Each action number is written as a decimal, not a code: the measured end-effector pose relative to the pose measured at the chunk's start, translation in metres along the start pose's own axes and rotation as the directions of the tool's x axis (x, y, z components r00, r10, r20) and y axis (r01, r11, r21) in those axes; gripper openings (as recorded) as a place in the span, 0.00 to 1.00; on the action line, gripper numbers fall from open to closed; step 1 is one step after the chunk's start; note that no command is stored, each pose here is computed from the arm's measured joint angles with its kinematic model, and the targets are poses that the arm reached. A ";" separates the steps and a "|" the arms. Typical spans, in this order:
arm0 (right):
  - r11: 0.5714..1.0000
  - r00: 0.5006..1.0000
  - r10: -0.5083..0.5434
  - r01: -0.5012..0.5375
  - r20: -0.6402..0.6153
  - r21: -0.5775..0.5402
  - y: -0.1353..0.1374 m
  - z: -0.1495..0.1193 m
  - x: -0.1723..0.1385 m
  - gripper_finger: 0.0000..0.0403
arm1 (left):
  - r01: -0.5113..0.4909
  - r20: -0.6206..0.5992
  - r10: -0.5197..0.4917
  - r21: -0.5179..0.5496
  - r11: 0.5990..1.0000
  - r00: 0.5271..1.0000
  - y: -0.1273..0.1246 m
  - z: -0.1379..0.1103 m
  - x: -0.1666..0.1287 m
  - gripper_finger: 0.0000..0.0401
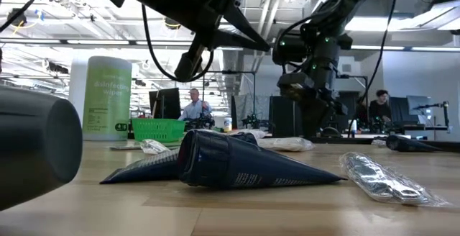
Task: Pick & Place Travel size toiletries
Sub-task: Put the cotton pack into the right red bin
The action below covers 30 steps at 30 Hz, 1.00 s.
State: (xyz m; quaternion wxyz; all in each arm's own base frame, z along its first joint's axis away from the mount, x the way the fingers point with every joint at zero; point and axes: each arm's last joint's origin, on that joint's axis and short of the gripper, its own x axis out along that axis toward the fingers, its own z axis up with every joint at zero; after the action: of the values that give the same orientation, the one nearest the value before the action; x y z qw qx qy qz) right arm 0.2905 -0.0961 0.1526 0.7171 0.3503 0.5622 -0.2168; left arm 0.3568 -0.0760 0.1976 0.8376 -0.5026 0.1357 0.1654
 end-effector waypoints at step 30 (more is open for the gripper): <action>0.992 0.997 -0.077 0.074 -0.024 -0.098 0.020 0.007 0.028 0.00 | -0.029 0.029 0.029 0.000 1.000 0.999 0.003 0.002 0.000 0.00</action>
State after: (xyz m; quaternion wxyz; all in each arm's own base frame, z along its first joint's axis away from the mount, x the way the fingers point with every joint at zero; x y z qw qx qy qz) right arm 0.3167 -0.0862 0.1320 0.7167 0.2965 0.5947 -0.2115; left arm 0.3562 -0.0735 0.1960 0.8372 -0.4978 0.1307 0.1849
